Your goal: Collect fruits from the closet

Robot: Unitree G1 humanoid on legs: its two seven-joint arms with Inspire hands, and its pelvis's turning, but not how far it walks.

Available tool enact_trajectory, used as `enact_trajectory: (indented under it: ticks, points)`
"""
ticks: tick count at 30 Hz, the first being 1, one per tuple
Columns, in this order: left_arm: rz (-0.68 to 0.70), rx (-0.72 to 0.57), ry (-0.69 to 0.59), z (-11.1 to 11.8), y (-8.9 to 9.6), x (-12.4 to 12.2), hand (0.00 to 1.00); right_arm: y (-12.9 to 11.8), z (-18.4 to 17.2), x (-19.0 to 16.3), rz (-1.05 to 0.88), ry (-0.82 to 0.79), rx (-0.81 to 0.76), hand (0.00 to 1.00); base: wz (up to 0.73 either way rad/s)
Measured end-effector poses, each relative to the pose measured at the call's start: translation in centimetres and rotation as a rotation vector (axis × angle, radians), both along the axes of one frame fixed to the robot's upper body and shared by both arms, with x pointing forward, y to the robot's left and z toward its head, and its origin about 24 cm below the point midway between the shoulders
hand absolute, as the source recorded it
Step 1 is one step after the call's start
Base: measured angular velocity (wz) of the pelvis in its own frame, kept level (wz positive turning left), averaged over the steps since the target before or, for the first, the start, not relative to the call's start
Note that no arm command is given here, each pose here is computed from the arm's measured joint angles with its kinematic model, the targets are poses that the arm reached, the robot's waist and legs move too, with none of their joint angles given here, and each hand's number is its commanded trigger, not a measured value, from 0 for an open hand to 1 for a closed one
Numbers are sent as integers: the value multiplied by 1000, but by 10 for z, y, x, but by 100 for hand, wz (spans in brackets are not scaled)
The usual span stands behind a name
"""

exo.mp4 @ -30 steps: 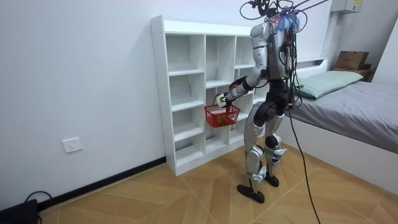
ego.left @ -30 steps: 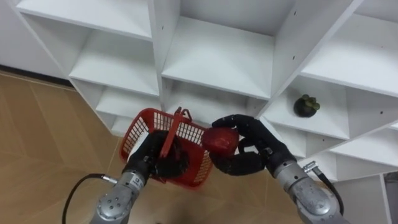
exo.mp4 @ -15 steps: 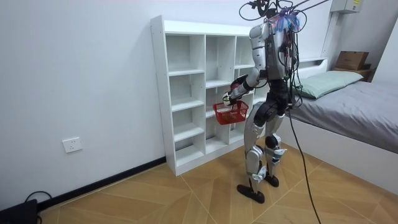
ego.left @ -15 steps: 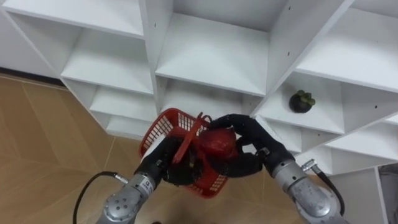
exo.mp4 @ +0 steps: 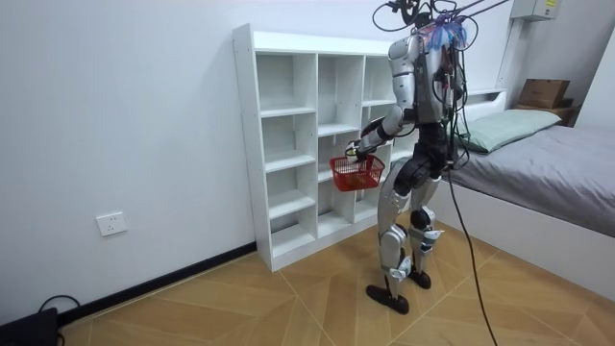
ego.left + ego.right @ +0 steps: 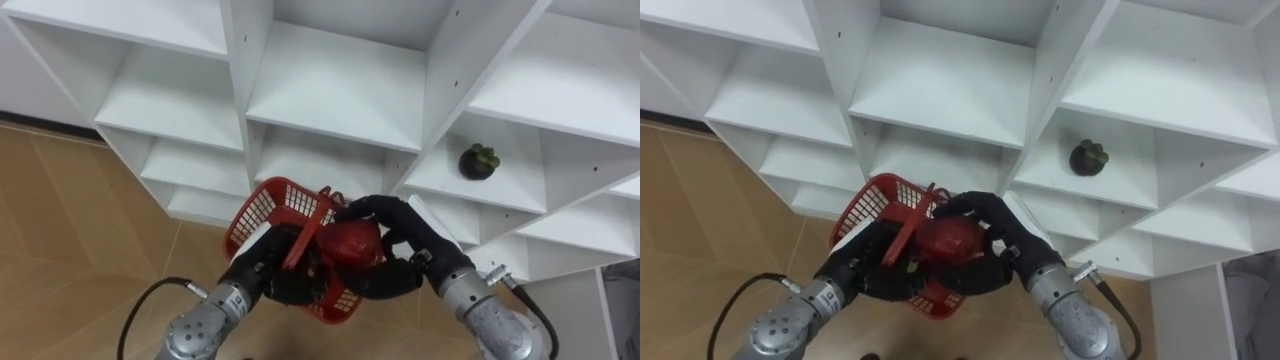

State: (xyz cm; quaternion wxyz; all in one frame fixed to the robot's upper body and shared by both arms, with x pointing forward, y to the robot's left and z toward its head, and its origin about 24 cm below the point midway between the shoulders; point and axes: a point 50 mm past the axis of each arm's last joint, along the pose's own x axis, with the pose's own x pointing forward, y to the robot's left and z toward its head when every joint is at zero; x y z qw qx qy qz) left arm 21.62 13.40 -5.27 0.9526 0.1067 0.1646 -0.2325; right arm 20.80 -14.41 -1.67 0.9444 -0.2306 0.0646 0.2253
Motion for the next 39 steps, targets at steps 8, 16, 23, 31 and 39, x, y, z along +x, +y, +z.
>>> enact_trajectory:
  ticks: [8, 16, 23, 31, 39]
  points:
    - [-2, -5, -11, 2, -1, -1, 100, -2, -5, -5, -5, 29, -12, 100, 0]
    - [-22, -4, -13, 4, 1, -1, 100, -1, -6, -5, -1, 36, -12, 0, 0]
    - [-40, -6, -23, 8, 2, -2, 100, -1, -9, -6, 9, 54, -31, 0, 0]
    - [-73, -34, -81, 21, -6, 2, 100, 3, -24, -15, 55, 130, -110, 0, 0]
    - [-94, -33, -73, 20, -9, -1, 100, 4, -24, -15, 55, 126, -110, 0, 0]
